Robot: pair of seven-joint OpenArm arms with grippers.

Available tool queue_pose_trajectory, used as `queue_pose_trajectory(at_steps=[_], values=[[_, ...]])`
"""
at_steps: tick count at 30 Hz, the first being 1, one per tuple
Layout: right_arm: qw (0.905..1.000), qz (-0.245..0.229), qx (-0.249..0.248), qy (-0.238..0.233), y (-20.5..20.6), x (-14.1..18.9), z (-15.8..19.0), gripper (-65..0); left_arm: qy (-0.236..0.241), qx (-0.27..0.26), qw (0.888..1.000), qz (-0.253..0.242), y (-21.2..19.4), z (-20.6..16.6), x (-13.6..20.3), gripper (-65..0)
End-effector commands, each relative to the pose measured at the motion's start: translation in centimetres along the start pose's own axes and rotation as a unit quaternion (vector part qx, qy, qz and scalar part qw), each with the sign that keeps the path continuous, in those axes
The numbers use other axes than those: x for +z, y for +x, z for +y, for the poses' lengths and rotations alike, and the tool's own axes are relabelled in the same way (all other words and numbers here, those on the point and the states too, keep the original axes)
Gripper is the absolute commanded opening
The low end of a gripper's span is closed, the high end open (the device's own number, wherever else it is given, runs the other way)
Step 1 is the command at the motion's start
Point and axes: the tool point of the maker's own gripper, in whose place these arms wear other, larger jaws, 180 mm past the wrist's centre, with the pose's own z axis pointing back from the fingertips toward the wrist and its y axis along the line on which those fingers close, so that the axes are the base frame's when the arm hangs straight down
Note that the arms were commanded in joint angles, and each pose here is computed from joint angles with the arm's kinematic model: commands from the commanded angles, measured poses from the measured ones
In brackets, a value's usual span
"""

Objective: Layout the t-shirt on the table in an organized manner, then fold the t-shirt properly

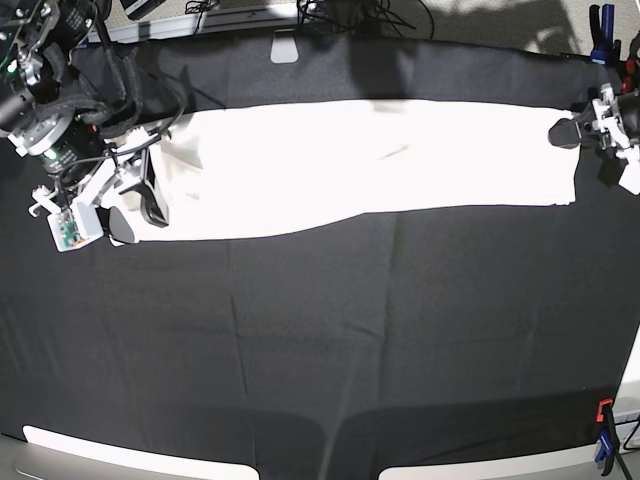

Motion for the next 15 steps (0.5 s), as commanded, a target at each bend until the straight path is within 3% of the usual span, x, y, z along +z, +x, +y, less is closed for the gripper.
queue_pose_trajectory(at_steps=[1, 4, 6, 12, 15], values=[[0.9997, -0.023, 0.011, 0.000, 1.2, 0.3, 0.0, -36.4, 0.013, -0.022, 1.000, -0.010, 1.4, 0.2, 0.8, -53.7], [0.9997, -0.022, 0.011, 0.000, 1.2, 0.3, 0.0, -36.4, 0.052, -0.034, 0.998, -0.009, 1.4, 1.6, 0.9, -38.5], [0.9997, -0.023, 0.011, 0.000, 1.2, 0.3, 0.0, -36.4, 0.066, -0.040, 0.997, -0.010, 1.5, 2.1, 1.0, -33.4], [0.9997, -0.023, 0.011, 0.000, 1.2, 0.3, 0.0, -36.4, 0.062, -0.047, 0.996, -0.048, 3.6, 1.7, 1.1, -32.3], [0.9997, -0.023, 0.011, 0.000, 1.2, 0.3, 0.0, -36.4, 0.061, -0.055, 0.996, -0.042, 4.1, 1.5, 1.1, -32.3]])
